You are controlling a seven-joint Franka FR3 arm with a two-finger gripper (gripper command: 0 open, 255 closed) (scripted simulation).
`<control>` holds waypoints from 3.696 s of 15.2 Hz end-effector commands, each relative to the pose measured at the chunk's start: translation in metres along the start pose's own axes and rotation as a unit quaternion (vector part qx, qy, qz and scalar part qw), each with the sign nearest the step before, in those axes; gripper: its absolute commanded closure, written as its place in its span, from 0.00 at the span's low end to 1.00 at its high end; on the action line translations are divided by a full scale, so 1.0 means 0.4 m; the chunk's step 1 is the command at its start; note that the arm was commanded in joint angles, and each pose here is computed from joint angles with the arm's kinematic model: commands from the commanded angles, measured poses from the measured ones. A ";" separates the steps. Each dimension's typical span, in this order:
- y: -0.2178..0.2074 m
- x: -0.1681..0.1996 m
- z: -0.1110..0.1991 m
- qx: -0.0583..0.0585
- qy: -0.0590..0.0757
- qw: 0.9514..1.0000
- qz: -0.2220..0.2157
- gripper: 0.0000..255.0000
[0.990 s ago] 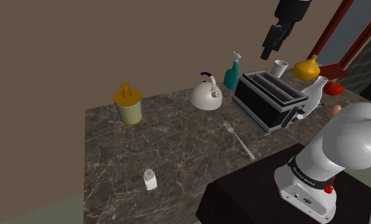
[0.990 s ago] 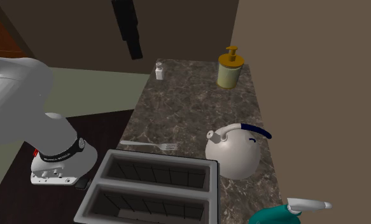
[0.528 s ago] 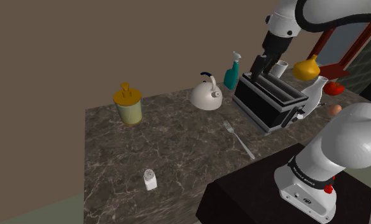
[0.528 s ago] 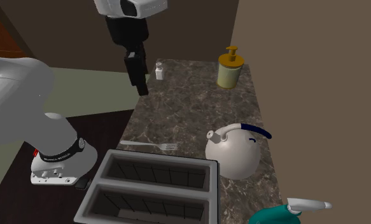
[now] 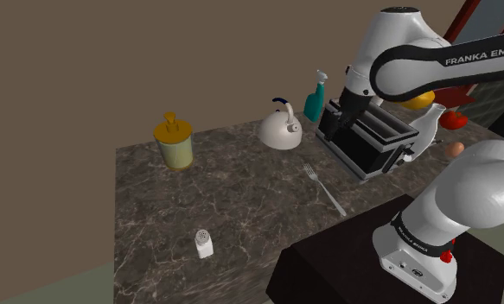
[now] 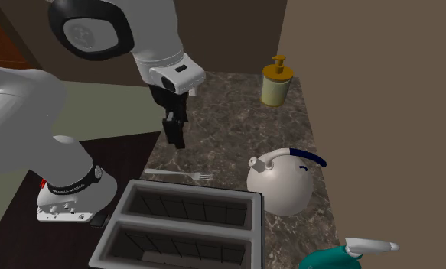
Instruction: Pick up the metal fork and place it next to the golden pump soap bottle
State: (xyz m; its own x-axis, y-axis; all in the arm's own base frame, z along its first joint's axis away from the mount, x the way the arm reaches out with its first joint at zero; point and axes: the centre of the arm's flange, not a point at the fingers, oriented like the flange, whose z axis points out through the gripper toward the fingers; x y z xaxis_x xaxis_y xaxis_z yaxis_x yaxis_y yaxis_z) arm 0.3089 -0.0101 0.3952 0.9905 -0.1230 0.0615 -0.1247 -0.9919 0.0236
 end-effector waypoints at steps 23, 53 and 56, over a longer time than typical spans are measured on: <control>-0.024 -0.010 0.522 0.015 0.002 0.995 0.096 0.00; -0.019 0.002 0.324 0.015 0.002 0.995 0.096 1.00; -0.018 0.005 0.285 0.015 0.002 0.995 0.096 1.00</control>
State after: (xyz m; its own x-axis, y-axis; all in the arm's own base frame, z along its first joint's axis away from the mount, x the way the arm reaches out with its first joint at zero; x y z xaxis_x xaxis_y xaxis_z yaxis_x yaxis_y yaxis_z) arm 0.3187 -0.0066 0.2764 0.9484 -0.3100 0.0664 -0.3094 -0.9507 -0.0192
